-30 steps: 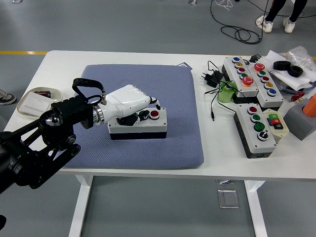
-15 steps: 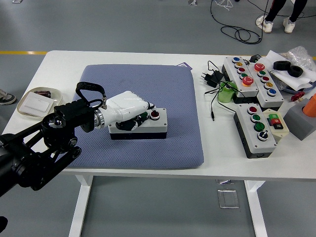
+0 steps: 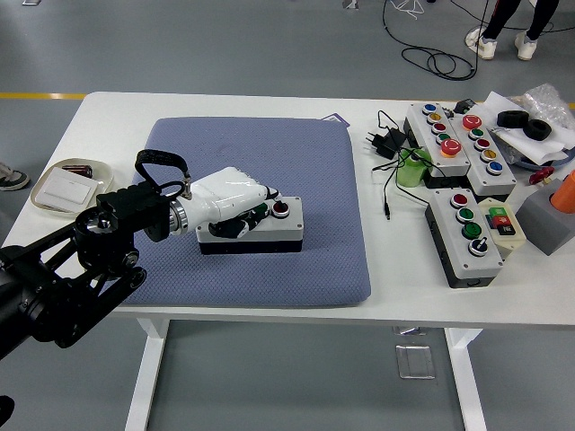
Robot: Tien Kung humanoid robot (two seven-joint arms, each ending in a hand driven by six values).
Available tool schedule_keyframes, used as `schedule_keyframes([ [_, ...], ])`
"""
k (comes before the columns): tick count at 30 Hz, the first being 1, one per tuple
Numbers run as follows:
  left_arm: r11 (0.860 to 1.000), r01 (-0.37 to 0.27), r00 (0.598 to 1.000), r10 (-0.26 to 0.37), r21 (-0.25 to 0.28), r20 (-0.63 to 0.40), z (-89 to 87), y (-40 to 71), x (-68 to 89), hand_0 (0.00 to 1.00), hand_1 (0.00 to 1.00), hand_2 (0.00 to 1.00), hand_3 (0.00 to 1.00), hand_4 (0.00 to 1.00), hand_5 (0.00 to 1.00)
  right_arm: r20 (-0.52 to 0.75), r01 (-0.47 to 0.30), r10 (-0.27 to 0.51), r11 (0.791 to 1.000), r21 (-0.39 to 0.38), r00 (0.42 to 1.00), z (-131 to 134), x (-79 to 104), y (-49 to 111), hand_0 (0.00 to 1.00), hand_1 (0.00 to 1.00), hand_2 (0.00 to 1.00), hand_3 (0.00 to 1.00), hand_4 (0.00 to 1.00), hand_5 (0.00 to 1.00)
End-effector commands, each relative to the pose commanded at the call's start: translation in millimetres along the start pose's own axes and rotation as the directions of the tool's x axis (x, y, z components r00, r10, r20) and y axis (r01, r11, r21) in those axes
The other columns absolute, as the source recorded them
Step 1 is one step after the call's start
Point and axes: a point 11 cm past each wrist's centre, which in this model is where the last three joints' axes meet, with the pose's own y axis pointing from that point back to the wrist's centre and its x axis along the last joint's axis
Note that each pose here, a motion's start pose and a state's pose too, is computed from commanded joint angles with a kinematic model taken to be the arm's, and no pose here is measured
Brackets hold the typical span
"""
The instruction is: Pick up the button,place it on the desk,press the button,press the button
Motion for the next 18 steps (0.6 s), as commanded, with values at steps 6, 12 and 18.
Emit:
schedule_keyframes([
  [6, 1.000, -0.020, 1.000, 0.020, 0.015, -0.011, -7.5, 5.2, 14.5, 0.032, 0.002, 0.012, 0.739, 0.224, 0.002, 0.003, 0.001, -0.001, 1.000, 0.001, 1.000, -1, -0.3, 0.2, 0.668, 0.661, 0.719, 0.603, 0.383, 0.232],
  [12, 1.000, 0.008, 1.000, -0.007, 0.029, -0.014, -14.2, 9.3, 12.2, 0.032, 0.002, 0.012, 0.733, 0.223, 0.002, 0.004, 0.001, -0.001, 1.000, 0.003, 1.000, -2, -0.2, 0.4, 0.668, 0.660, 0.719, 0.603, 0.384, 0.231],
  [18, 0.999, 0.030, 0.999, -0.029, 0.025, -0.023, -13.7, 11.4, 8.7, 0.031, 0.002, 0.011, 0.723, 0.222, 0.002, 0.007, 0.002, -0.002, 1.000, 0.002, 1.000, -1, -0.5, 0.3, 0.668, 0.661, 0.720, 0.603, 0.384, 0.232],
])
